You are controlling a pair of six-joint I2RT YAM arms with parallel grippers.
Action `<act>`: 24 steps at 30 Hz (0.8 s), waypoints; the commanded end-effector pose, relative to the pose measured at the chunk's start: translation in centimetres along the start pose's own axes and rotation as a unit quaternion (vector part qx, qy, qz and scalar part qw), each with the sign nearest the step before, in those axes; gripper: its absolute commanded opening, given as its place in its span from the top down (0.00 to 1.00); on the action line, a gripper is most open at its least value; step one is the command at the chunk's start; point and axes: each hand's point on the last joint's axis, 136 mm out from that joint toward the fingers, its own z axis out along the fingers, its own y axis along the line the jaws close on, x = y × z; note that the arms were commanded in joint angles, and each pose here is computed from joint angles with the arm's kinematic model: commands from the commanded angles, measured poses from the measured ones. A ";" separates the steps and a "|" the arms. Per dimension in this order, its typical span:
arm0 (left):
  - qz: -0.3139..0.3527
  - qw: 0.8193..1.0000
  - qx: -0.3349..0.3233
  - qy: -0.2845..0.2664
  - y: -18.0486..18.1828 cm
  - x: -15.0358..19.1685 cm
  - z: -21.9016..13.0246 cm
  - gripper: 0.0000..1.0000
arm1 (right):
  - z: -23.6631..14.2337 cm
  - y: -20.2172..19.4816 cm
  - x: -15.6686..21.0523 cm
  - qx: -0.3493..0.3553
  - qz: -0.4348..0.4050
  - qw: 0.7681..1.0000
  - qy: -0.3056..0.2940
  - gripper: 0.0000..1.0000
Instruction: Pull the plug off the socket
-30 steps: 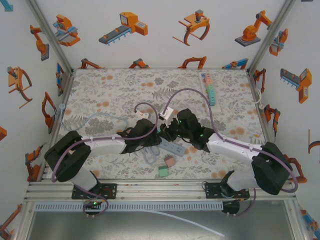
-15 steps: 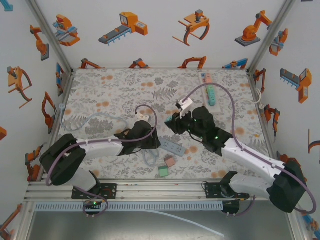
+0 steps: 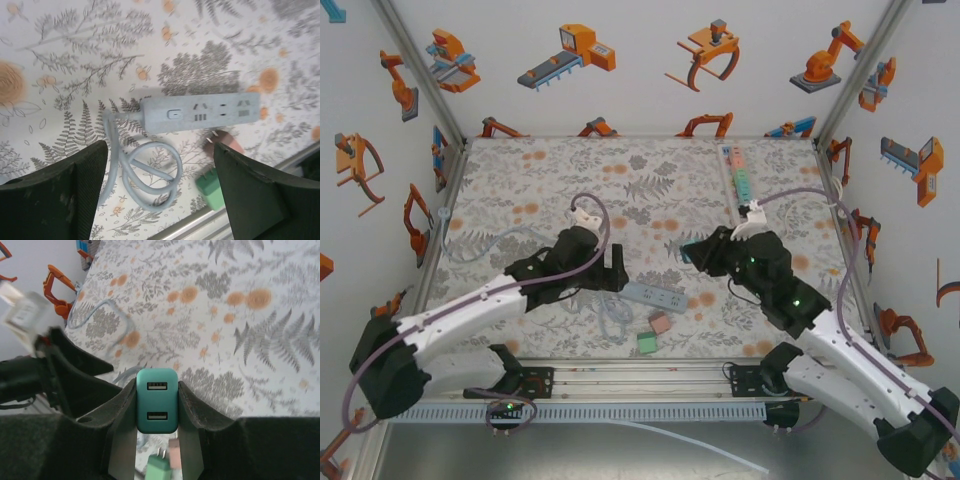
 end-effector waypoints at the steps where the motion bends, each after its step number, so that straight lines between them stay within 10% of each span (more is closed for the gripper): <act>1: 0.060 0.997 0.030 -0.039 -0.9 -1.9 -3.8 0.18 | -1.0 -3.0 4.1 0.041 0.099 0.993 0.056 1.00; 12: 0.222 0.940 0.253 -0.057 -6.7 0.9 -12.3 0.07 | -0.5 -6.7 14.1 0.054 0.143 0.968 0.197 1.00; 24: 0.237 0.926 0.290 -0.041 -8.2 1.7 -11.6 0.01 | 1.4 -8.7 18.8 0.053 0.163 0.954 0.244 0.85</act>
